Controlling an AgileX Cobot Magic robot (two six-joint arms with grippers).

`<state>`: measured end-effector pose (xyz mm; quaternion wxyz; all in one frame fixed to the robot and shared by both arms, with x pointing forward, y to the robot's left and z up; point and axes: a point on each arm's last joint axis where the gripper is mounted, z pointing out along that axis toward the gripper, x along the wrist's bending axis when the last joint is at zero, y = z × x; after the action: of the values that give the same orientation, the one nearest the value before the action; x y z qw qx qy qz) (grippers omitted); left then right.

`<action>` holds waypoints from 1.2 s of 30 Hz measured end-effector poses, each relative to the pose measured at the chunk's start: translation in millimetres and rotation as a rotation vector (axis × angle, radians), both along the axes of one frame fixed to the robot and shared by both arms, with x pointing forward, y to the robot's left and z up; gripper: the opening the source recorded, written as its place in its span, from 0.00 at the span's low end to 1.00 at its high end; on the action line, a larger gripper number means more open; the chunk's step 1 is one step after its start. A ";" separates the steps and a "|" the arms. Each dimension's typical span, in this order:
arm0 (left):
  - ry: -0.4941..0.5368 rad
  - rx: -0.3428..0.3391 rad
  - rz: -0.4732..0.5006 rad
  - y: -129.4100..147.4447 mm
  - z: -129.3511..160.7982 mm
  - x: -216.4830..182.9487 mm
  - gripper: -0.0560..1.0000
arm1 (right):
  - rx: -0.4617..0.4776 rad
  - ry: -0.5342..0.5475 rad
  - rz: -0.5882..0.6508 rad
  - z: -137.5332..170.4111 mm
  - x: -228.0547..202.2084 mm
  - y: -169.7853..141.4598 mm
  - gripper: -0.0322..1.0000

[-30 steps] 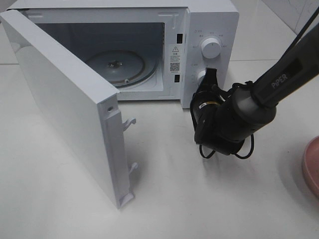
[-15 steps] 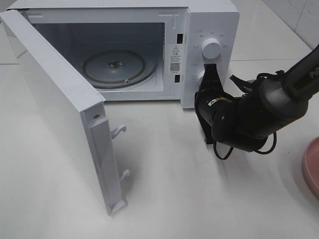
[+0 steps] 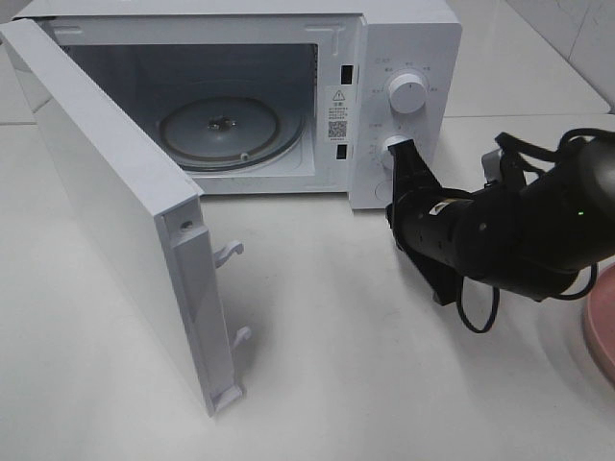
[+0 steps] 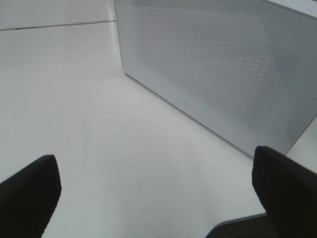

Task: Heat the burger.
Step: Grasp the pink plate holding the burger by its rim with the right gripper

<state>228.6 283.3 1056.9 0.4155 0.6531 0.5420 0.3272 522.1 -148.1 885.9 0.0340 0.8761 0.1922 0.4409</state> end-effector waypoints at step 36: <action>0.000 0.000 0.000 0.0 0.0 0.0 0.98 | -0.735 0.312 1.330 71.6 -93.5 -25.4 0.27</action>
<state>228.6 283.3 1056.9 0.4155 0.6531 0.5420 0.3272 428.6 -173.5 957.5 0.0231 0.5608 0.8142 0.1481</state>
